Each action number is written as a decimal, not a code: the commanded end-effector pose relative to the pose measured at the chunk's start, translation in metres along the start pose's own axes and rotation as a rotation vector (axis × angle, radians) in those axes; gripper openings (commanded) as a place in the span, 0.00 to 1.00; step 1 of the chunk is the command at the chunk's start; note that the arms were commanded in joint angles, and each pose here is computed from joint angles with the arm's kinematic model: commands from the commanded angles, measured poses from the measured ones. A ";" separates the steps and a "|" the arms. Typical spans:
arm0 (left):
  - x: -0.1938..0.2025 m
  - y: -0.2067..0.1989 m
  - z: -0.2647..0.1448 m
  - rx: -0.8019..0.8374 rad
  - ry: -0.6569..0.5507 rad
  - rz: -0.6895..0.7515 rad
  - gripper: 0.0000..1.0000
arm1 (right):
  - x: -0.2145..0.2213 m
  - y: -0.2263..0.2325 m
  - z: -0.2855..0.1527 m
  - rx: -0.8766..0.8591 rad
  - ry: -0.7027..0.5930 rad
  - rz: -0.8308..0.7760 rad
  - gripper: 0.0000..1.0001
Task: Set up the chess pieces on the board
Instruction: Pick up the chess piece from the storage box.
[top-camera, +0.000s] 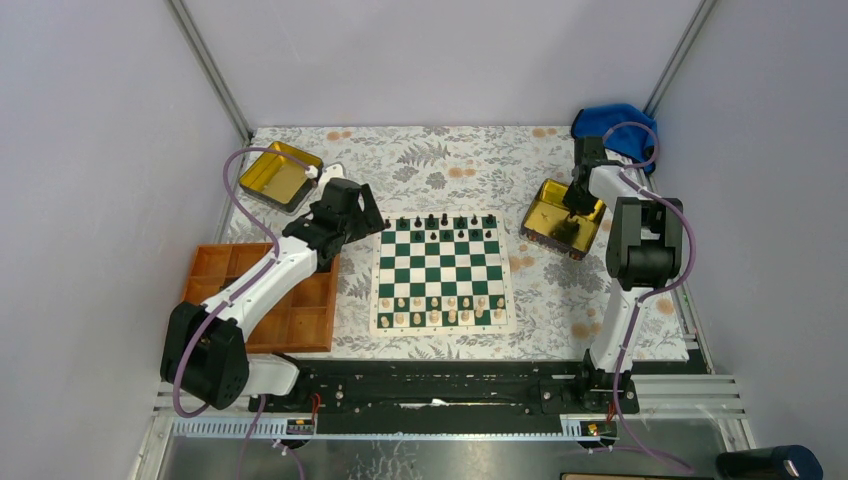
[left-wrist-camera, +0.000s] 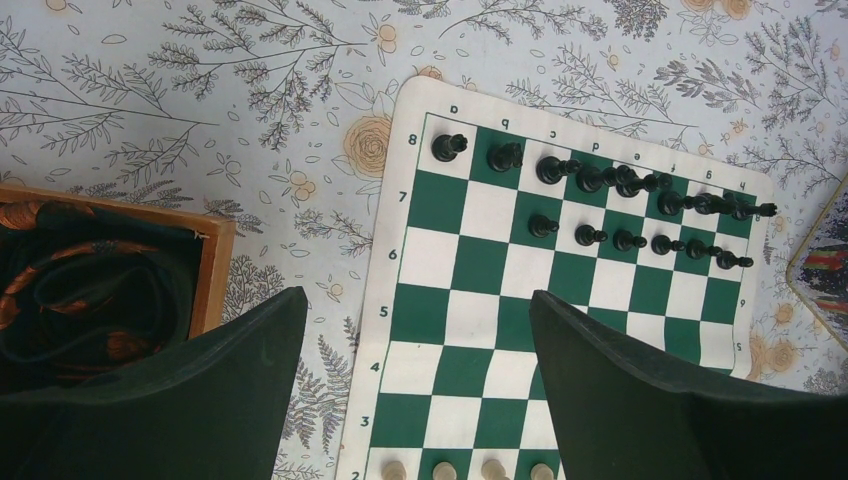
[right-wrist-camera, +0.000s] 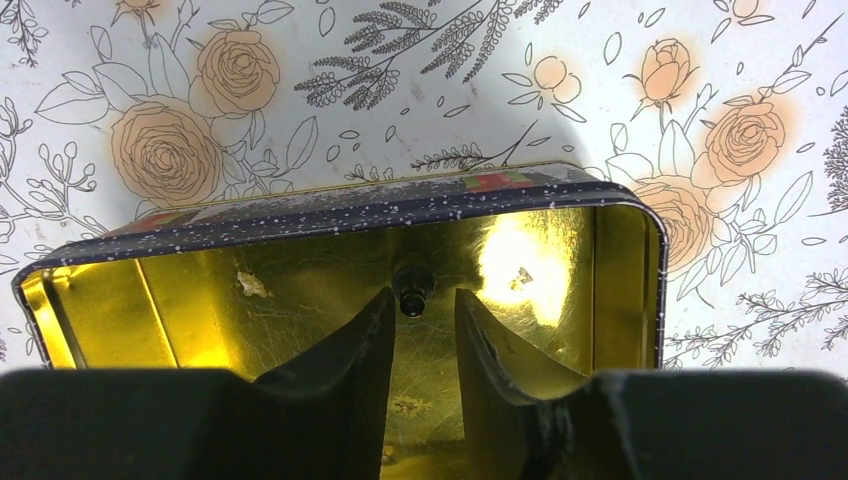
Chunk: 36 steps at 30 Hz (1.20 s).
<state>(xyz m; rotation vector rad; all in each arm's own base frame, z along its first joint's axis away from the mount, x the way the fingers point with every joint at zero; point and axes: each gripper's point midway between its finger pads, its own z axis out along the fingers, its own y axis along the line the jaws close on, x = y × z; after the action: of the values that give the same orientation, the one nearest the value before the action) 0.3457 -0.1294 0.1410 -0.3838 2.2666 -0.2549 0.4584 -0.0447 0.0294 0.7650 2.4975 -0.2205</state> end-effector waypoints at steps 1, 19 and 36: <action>-0.002 -0.002 -0.001 0.006 -0.011 0.005 0.89 | -0.017 0.008 -0.003 -0.026 -0.041 0.017 0.33; 0.000 0.000 -0.004 0.004 -0.010 0.001 0.90 | -0.019 0.007 -0.001 -0.027 -0.043 0.015 0.12; -0.001 0.004 -0.012 0.008 -0.028 -0.003 0.90 | -0.028 0.009 -0.041 -0.104 -0.093 0.028 0.00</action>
<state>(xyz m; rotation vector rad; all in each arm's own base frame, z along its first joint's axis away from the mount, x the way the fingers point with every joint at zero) 0.3391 -0.1270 0.1425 -0.3832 2.2614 -0.2586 0.4591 -0.0427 0.0338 0.7577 2.4828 -0.1893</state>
